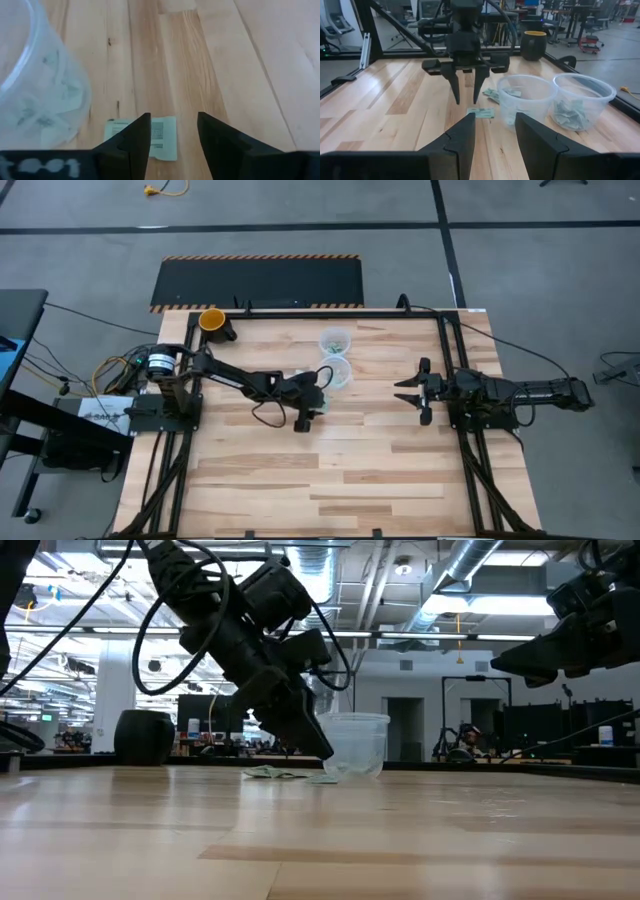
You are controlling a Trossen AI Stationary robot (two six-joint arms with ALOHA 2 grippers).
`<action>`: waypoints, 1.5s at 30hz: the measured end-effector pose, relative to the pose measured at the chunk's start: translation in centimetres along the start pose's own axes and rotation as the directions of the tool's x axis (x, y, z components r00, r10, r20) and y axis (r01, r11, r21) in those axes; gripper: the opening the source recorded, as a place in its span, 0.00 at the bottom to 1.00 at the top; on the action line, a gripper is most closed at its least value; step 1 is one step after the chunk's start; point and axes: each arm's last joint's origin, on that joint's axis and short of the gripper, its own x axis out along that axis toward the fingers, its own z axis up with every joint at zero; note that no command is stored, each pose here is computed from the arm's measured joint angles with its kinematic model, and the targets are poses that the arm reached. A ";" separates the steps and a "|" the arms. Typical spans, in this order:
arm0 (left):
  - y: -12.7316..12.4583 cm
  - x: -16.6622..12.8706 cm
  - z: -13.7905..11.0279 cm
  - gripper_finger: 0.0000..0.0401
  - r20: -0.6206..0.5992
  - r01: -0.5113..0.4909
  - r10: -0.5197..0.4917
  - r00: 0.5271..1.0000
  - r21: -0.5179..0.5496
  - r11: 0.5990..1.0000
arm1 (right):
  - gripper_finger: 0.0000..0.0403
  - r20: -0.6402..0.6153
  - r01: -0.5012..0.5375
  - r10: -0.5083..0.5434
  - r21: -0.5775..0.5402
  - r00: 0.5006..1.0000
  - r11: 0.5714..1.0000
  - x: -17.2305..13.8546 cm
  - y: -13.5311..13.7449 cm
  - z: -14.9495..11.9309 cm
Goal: Pick and place items into bin
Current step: Put the green stevia packet into the bottom transparent bin
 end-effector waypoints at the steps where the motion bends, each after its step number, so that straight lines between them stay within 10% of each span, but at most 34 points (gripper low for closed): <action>1: 0.1 0.0 -0.1 0.38 -0.008 -0.001 0.000 1.000 -0.008 1.000 | 0.33 -0.001 0.000 0.000 0.000 1.000 1.000 0.0 0.0 0.0; 45: 1.5 1.5 -2.1 0.39 -0.095 0.028 -0.045 0.994 -0.173 0.984 | 0.33 0.000 0.000 0.000 0.000 1.000 1.000 0.0 0.0 0.0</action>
